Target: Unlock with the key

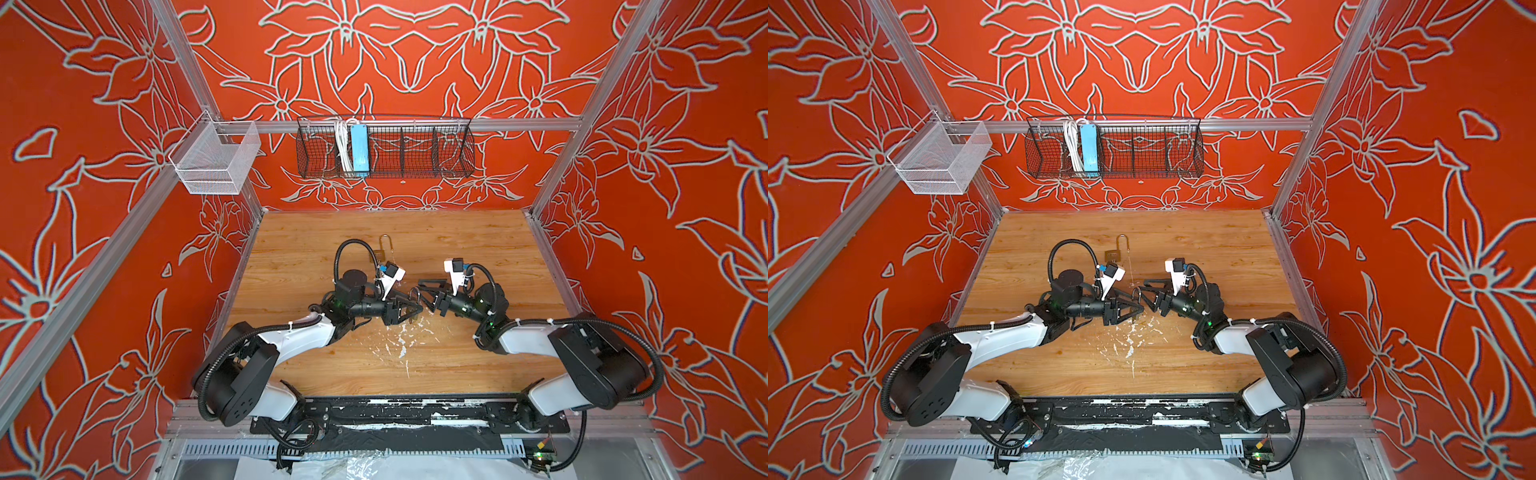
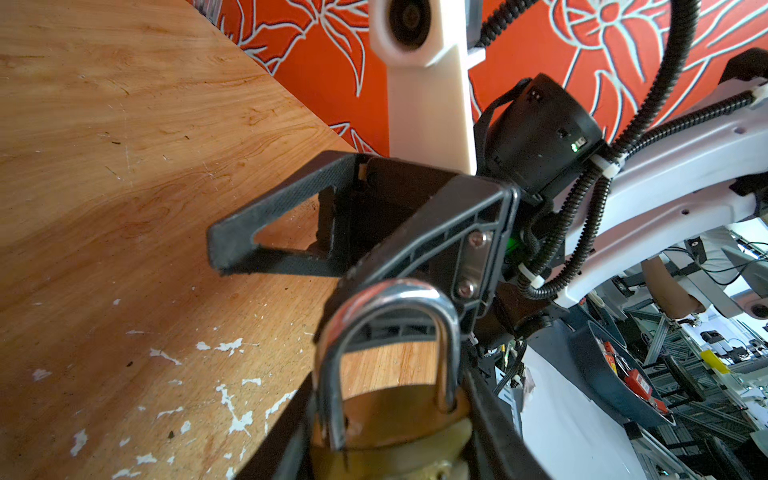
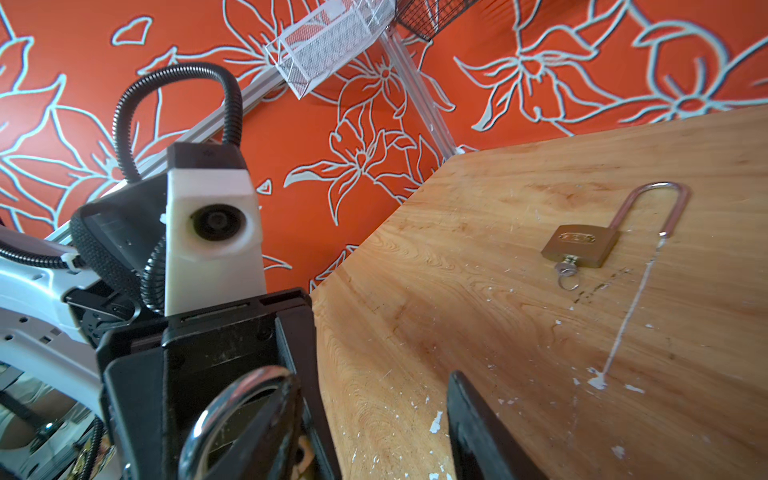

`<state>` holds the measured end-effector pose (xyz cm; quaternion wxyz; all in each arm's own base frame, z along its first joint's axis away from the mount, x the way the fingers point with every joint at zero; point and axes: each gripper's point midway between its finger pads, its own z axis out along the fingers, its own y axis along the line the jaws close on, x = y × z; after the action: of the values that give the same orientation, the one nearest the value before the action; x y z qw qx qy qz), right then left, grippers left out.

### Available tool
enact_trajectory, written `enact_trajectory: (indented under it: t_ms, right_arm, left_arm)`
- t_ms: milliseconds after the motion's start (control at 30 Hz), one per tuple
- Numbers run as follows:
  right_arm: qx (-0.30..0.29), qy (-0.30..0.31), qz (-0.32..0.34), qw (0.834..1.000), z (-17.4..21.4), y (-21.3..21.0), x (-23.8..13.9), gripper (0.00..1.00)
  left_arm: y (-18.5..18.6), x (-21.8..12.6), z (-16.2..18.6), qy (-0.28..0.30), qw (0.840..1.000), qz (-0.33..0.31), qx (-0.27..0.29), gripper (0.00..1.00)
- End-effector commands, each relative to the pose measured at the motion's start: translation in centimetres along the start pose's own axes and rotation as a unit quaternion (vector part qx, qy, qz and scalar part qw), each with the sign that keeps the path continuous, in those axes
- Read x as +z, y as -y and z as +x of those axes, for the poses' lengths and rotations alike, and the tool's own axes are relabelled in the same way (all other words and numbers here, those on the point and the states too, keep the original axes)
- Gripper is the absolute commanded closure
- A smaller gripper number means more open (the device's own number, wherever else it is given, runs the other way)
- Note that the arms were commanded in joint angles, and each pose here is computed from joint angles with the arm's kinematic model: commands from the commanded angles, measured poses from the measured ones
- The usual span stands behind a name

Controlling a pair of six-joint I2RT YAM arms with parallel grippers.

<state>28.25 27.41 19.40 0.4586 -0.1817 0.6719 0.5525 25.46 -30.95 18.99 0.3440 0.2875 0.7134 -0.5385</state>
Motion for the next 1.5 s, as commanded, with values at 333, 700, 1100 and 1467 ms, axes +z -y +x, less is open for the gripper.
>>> enact_trajectory:
  t_ms: [333, 700, 1100, 1467]
  right_arm:
    - [-0.008, -0.013, -0.05, 0.999, 0.1, -1.8, 1.0, 0.45]
    - [-0.046, -0.009, 0.024, 0.999, -0.4, -0.5, -0.3, 0.42]
    - [-0.013, -0.011, -0.078, 0.997, -0.4, -2.8, 0.6, 0.41]
    - [-0.023, -0.012, -0.104, 0.994, -0.6, -3.9, 0.4, 0.41]
  left_arm:
    - [1.4, -0.6, -2.3, 0.033, 0.999, 0.004, 0.042, 1.0]
    - [1.8, -1.5, -2.8, 0.041, 0.997, -0.012, 0.062, 1.0]
    - [2.6, -1.9, -2.7, 0.039, 0.997, 0.031, 0.061, 1.0]
    - [2.2, -2.2, -2.7, 0.04, 0.997, 0.018, 0.067, 1.0]
